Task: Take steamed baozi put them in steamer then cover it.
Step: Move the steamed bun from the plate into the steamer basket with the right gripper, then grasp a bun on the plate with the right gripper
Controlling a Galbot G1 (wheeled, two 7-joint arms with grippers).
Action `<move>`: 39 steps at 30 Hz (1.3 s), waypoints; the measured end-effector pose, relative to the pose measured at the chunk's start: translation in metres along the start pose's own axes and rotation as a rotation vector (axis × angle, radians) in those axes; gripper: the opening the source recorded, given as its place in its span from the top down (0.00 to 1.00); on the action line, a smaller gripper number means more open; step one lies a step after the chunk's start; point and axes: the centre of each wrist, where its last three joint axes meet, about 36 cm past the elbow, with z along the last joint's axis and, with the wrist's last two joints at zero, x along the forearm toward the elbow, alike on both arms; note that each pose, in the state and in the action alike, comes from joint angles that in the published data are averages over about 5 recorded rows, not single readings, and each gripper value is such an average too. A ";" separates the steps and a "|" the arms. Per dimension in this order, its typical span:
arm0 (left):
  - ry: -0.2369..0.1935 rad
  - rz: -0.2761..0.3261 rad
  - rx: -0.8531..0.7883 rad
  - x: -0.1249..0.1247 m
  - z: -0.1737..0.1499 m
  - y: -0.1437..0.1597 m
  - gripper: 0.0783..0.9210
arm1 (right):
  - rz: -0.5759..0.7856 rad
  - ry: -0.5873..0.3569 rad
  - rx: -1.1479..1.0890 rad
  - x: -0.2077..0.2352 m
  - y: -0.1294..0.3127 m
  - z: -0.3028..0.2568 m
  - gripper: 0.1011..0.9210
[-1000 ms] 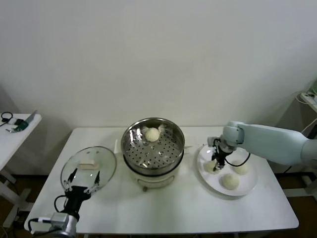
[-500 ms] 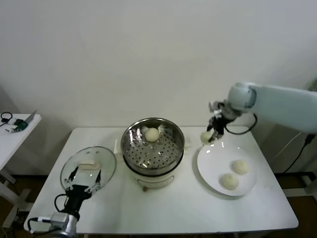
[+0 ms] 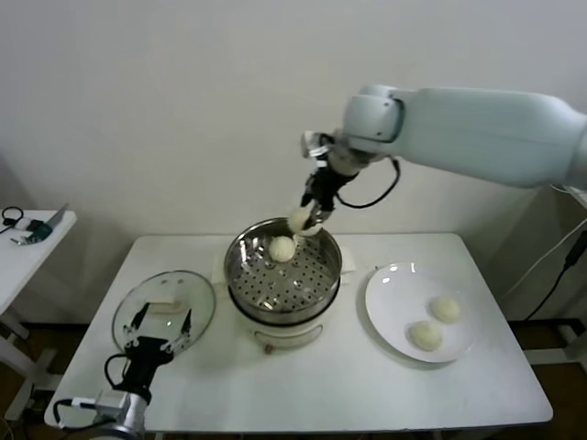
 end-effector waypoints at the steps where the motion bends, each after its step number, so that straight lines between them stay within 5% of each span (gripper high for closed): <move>1: -0.001 0.000 0.001 0.000 0.000 0.000 0.12 | -0.007 0.000 0.008 -0.009 0.000 -0.008 0.46; 23: -0.010 -0.010 0.015 0.001 -0.002 0.002 0.12 | -0.071 0.065 0.084 -0.171 0.005 -0.078 0.44; 32: -0.015 -0.009 0.022 0.003 -0.004 0.000 0.12 | -0.079 0.060 0.093 -0.165 0.005 -0.074 0.18; 39: -0.024 -0.003 0.023 0.002 -0.009 -0.003 0.12 | -0.083 0.084 0.097 -0.097 -0.008 -0.025 0.12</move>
